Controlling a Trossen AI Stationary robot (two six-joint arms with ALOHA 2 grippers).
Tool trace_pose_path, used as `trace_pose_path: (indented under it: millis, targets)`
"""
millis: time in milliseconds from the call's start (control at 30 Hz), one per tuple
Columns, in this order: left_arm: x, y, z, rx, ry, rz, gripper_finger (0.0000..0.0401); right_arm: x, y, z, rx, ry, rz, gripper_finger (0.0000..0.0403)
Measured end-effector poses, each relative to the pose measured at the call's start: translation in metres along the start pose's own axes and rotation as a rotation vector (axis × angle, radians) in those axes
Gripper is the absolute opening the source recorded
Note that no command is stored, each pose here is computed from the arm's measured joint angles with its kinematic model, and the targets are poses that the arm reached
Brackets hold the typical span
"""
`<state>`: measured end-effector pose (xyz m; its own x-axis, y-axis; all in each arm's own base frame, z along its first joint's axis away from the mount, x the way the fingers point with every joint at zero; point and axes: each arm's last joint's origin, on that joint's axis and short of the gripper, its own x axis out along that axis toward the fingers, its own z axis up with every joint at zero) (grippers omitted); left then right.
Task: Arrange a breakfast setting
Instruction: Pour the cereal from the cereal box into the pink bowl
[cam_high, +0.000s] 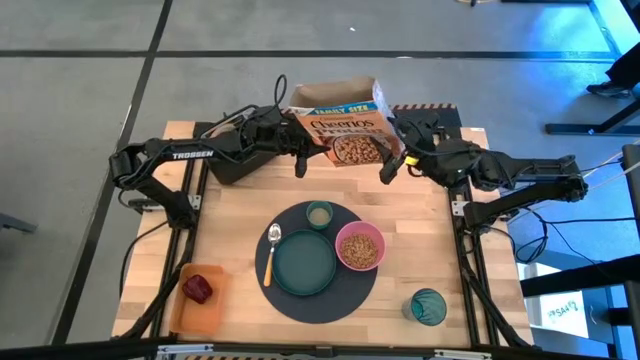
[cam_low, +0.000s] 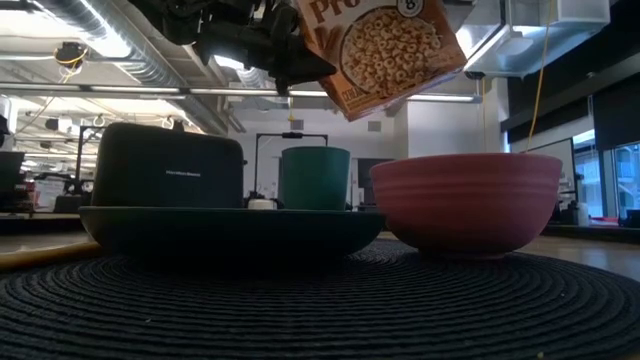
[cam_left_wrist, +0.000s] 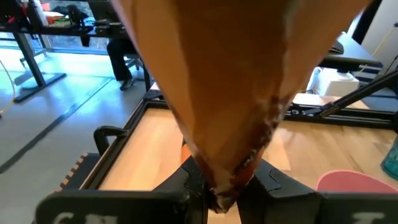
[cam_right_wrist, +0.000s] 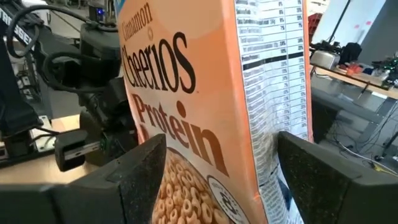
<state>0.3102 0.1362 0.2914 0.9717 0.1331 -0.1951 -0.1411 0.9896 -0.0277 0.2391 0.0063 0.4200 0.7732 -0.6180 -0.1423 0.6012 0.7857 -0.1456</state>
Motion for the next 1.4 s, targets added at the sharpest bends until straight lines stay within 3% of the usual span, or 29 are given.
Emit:
trace_pose_path:
  millis: [500,633,867,1133,1400]
  targets:
    - [0.0,-0.001,0.001,0.029,-0.006,-0.013,0.0044,-0.058,-0.057,0.018,0.114,-0.113,-0.017,0.0283]
    - [0.0,-0.001,0.001,0.032,-0.008,-0.035,0.0044,-0.07,-0.069,0.021,0.152,-0.145,-0.021,0.0226]
    - [0.0,-0.001,0.001,0.058,-0.008,-0.037,0.0044,-0.065,-0.079,0.021,0.2,-0.145,-0.016,0.0019]
    - [0.001,-0.007,0.001,0.062,-0.009,-0.075,0.0044,-0.028,-0.064,0.014,0.206,-0.07,0.037,0.0004]
    - [0.003,-0.012,0.001,0.043,-0.005,-0.054,0.0044,-0.021,-0.059,0.011,0.201,-0.044,0.039,0.0001]
